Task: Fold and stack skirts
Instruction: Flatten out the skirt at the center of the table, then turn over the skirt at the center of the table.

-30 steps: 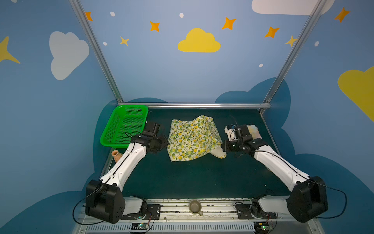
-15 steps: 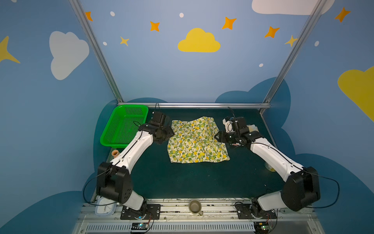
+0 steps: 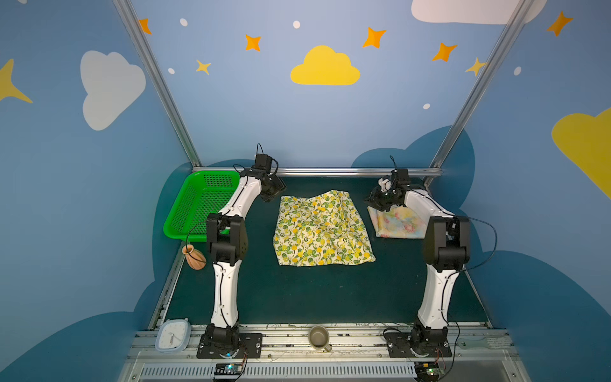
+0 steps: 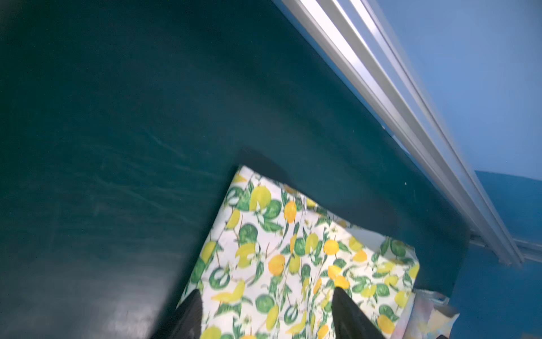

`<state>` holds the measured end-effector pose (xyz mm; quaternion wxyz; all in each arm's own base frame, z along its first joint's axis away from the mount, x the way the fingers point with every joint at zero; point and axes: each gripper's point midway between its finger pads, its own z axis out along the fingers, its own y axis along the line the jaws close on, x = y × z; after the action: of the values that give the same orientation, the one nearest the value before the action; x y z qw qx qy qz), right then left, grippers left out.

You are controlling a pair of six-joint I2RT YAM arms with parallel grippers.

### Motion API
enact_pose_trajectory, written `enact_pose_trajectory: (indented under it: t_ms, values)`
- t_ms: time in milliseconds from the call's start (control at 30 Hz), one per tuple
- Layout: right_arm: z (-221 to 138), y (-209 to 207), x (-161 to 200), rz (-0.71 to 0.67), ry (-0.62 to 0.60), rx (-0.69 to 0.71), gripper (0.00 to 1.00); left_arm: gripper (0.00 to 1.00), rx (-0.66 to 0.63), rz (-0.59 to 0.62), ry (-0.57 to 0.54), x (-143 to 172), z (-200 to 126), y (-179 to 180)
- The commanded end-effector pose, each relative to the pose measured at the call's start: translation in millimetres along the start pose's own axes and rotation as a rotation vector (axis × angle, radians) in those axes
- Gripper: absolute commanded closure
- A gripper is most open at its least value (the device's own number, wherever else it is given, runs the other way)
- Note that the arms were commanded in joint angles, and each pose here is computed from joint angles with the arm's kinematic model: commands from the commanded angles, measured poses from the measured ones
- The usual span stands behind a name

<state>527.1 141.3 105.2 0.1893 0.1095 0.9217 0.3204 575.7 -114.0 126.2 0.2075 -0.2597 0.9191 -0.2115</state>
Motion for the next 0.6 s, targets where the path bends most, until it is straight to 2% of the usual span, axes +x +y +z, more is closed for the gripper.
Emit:
enact_pose_trajectory:
  t_ms: [0,233,567]
  values:
    - [7.2,12.9,-5.1,0.013,0.04,-0.041,0.58,0.31,-0.028,-0.02,0.076,1.8,14.8,11.1]
    - [34.9,10.7,-19.5,0.014,0.057,-0.084,0.57,0.32,-0.01,-0.066,0.083,-12.8,47.1,20.9]
    - [69.1,16.4,-23.5,-0.016,0.065,-0.187,0.54,0.33,-0.008,-0.092,0.103,-8.9,74.8,31.7]
